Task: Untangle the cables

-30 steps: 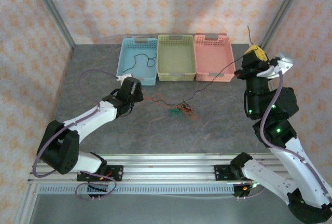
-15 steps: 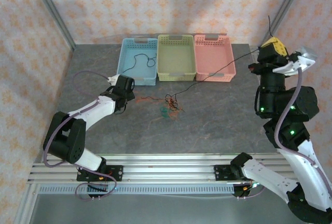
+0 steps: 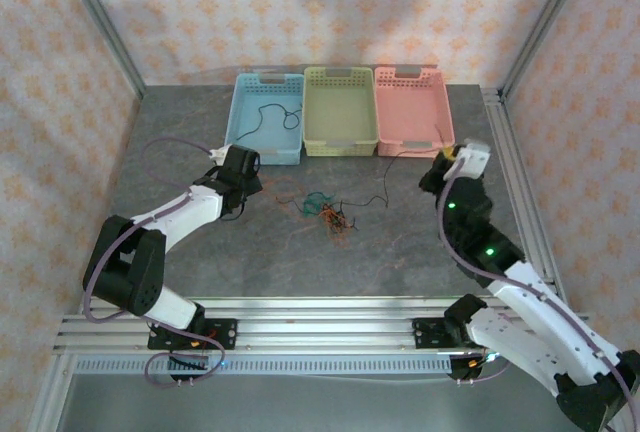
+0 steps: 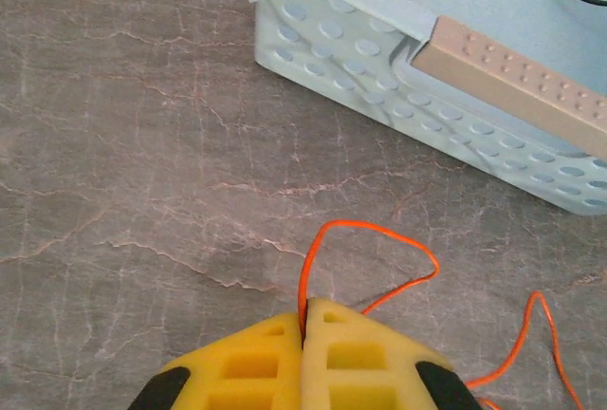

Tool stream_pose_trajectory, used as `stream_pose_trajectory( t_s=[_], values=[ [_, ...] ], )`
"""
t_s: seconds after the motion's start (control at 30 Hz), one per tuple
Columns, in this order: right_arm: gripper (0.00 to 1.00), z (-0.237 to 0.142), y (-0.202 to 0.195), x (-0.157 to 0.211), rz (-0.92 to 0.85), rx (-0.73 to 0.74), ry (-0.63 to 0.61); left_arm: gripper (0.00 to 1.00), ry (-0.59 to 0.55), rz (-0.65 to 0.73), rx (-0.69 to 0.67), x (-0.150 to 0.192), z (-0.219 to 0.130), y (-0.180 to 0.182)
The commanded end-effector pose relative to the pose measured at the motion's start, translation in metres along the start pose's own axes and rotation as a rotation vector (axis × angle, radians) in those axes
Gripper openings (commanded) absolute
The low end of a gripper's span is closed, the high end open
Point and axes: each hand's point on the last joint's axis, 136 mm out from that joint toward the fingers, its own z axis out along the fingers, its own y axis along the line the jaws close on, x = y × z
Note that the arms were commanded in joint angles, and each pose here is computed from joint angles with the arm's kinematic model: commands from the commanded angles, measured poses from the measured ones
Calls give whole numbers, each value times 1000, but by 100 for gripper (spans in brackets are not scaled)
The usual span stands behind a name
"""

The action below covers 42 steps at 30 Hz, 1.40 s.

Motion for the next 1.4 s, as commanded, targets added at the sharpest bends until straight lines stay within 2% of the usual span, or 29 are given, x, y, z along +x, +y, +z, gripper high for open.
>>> stream_pose_trajectory(
  t_s=[0.0, 0.07, 0.1, 0.13, 0.17, 0.2, 0.23, 0.3, 0.4, 0.53, 0.63, 0.73, 0.77, 0.93, 1.03, 1.23, 1.37],
  values=[
    [0, 0, -19, 22, 55, 82, 18, 0, -4, -27, 37, -2, -3, -7],
    [0, 1, -28, 40, 33, 125, 55, 0, -1, -27, 38, -1, -3, -8],
    [5, 1, -32, 48, 19, 145, 68, 0, -2, -27, 38, -1, -3, -7],
    [14, 1, -36, 54, 9, 163, 77, 0, -2, -28, 40, -1, -4, -8],
    [29, 1, -41, 59, -1, 184, 91, 0, -3, -29, 41, -2, -4, -8],
    [40, 0, -47, 62, -2, 208, 101, 0, -3, -28, 44, -2, -5, -9],
    [47, 0, -51, 63, -1, 221, 110, 0, -2, -28, 44, -1, -5, -8],
    [53, -2, -52, 62, 4, 210, 129, 0, -1, -26, 45, -1, -4, -8],
    [55, -3, -28, 57, -22, 73, 198, 0, 4, -22, 56, -1, -4, -11],
    [56, -3, -3, 64, -66, -34, 326, 0, 8, -21, 65, 0, -5, -13],
    [58, -4, 1, 68, -64, -42, 381, 0, 6, -20, 64, -1, -6, -13],
    [60, -2, -9, 63, -93, 24, 363, 0, 7, -20, 66, -1, -6, -13],
    [60, -1, -7, 63, -99, 6, 356, 0, 7, -20, 66, -1, -6, -13],
    [58, -3, 43, 81, -107, -276, 401, 0, 6, -19, 72, -2, -6, -14],
    [58, -5, 76, 106, -155, -459, 471, 0, 9, -20, 76, -1, -6, -15],
    [55, -9, 128, 159, -322, -751, 630, 0, 5, -17, 78, -2, -7, -15],
    [56, -2, 145, 183, -467, -861, 689, 0, 7, -17, 82, -2, -8, -16]
  ],
)
